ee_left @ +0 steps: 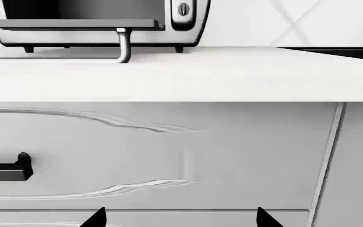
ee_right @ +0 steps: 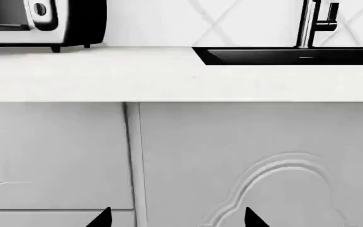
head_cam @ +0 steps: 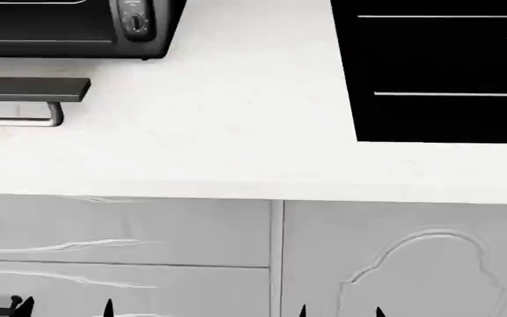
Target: Pick the bread from the rack and place it on the plate on the counter.
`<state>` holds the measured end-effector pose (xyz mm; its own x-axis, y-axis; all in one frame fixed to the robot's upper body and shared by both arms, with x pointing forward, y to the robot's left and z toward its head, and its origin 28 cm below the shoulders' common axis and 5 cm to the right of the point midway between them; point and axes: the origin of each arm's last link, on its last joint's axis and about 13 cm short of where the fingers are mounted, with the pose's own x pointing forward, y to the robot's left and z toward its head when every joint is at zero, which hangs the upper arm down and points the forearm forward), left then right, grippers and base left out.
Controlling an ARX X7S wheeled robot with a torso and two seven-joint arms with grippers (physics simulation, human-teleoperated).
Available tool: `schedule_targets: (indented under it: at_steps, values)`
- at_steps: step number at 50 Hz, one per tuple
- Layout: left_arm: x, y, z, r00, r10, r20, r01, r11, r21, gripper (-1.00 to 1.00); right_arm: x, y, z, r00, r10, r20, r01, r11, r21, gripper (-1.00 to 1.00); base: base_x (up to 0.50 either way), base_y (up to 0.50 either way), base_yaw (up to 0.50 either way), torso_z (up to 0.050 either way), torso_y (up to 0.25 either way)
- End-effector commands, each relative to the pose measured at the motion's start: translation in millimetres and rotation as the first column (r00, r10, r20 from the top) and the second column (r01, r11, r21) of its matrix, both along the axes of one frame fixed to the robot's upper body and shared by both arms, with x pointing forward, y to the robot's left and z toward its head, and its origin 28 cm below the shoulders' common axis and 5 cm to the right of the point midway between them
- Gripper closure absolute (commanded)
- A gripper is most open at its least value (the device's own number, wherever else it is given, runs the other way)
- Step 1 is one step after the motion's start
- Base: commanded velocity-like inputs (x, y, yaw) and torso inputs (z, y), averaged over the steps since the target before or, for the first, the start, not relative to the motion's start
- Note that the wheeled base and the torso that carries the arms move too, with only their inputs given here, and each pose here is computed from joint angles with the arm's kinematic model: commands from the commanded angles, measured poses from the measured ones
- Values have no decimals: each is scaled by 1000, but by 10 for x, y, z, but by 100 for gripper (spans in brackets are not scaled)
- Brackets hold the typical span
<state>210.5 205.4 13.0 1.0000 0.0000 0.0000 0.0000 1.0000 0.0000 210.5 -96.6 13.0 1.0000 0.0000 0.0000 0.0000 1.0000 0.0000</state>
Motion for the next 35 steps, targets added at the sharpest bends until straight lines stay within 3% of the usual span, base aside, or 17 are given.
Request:
schedule_targets:
  at_steps: [1, 21, 22, 24, 30, 35]
  values:
    - [9, 0, -15, 1000, 0, 0, 0, 1000, 0, -100, 2, 4, -2, 1000, 0, 0, 0, 1000, 0, -100, 0, 0, 0, 0, 0]
    - [-34, 2, 4, 1000, 6, -9, -6, 1000, 5, -100, -9, 6, 3, 1000, 5, 3, -5, 1000, 1, -100, 0, 0, 0, 0, 0]
    - [-42, 29, -33, 999, 9, -48, -10, 1000, -26, -100, -18, 1, -3, 1000, 17, -12, -17, 999, -30, -100, 0, 0, 0, 0, 0]
    - [-19, 5, 24, 1000, -13, 7, 13, 1000, -22, -100, -8, 14, 5, 1000, 17, 0, -17, 1000, -21, -100, 0, 0, 0, 0, 0]
    - [-31, -5, 77, 999, -42, 26, 43, 999, -29, -100, 0, 23, 51, 1000, 24, -5, -24, 999, -26, -100, 0, 0, 0, 4, 3]
    - [-56, -12, 248, 998, -60, 28, 61, 998, -30, -100, -17, -18, 195, 1000, 16, 3, -16, 999, -38, -100, 0, 0, 0, 47, 75]
